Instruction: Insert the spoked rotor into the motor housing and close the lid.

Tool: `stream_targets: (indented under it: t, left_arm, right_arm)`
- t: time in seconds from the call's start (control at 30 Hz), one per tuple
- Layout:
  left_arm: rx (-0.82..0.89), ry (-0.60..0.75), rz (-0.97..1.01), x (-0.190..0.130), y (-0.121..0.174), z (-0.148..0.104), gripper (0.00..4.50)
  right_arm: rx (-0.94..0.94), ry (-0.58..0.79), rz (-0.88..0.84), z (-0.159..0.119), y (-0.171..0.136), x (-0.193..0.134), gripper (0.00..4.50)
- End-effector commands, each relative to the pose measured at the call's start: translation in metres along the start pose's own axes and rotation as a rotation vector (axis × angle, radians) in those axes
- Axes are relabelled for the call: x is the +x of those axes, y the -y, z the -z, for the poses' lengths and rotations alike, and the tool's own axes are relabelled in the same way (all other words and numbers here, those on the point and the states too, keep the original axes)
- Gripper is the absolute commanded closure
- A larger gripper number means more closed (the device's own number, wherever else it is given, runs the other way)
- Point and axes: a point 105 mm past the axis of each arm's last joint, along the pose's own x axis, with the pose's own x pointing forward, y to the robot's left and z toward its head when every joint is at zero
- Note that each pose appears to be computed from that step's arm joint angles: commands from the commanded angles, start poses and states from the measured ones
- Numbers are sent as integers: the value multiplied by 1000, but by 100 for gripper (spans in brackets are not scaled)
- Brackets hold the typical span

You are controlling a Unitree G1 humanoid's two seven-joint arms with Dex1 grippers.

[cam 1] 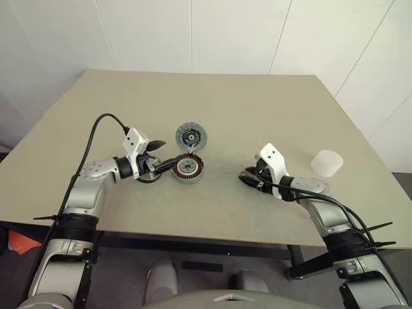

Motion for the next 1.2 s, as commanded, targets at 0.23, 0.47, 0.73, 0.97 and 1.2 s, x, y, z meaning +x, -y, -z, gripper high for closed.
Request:
stream_targets:
  t: [0.23,0.47,0.73,0.97,1.2]
  left_arm:
    - [77,48,-14,-2,-3,-21,0]
    - [55,91,-78,-4,-15,-30,0]
    - [65,35,-194,-16,-41,-23,0]
    - [89,-31,-265,-15,-50,-13,0]
    - [132,-96,-427,-25,-70,-12,0]
  right_arm:
    - [5,-31,83,5,14,-3,394]
    - [-64,22,87,-19,15,-3,394]
    - [-237,185,51,-105,2,5,394]
    - [-273,241,-114,-137,-45,42,394]
    - [-279,201,-184,-134,-71,71,394]
